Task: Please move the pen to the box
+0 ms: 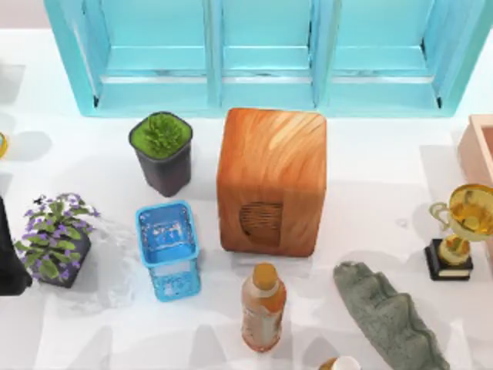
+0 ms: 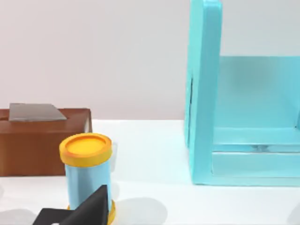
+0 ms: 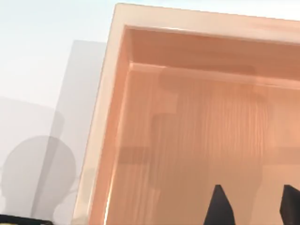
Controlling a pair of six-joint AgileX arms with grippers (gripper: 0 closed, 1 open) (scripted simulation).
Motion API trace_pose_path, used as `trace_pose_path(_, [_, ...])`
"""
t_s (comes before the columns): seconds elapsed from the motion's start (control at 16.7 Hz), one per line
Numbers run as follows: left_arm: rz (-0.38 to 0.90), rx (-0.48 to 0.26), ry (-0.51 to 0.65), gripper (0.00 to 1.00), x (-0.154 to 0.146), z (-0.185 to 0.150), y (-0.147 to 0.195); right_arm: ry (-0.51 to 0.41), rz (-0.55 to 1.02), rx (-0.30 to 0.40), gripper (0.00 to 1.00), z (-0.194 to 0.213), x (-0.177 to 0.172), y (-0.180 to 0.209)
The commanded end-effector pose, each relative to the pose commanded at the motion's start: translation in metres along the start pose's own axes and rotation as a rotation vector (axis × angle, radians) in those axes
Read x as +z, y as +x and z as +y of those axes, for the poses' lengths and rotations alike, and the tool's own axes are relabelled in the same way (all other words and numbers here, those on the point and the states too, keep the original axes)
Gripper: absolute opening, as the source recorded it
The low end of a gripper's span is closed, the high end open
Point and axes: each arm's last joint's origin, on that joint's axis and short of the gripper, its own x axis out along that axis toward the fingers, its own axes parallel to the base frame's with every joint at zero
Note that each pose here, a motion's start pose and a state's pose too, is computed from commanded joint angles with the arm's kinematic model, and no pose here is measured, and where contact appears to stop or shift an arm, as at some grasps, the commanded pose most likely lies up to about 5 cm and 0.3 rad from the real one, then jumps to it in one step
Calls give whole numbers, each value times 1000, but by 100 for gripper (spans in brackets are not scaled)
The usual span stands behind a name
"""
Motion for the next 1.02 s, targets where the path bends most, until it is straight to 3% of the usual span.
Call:
trace_pose_path(0.66, [0,0,0,100,0,0,0,0,0,0,98,0,0,0])
trace_pose_path(1.02, [0,0,0,100,0,0,0,0,0,0,100,0,0,0])
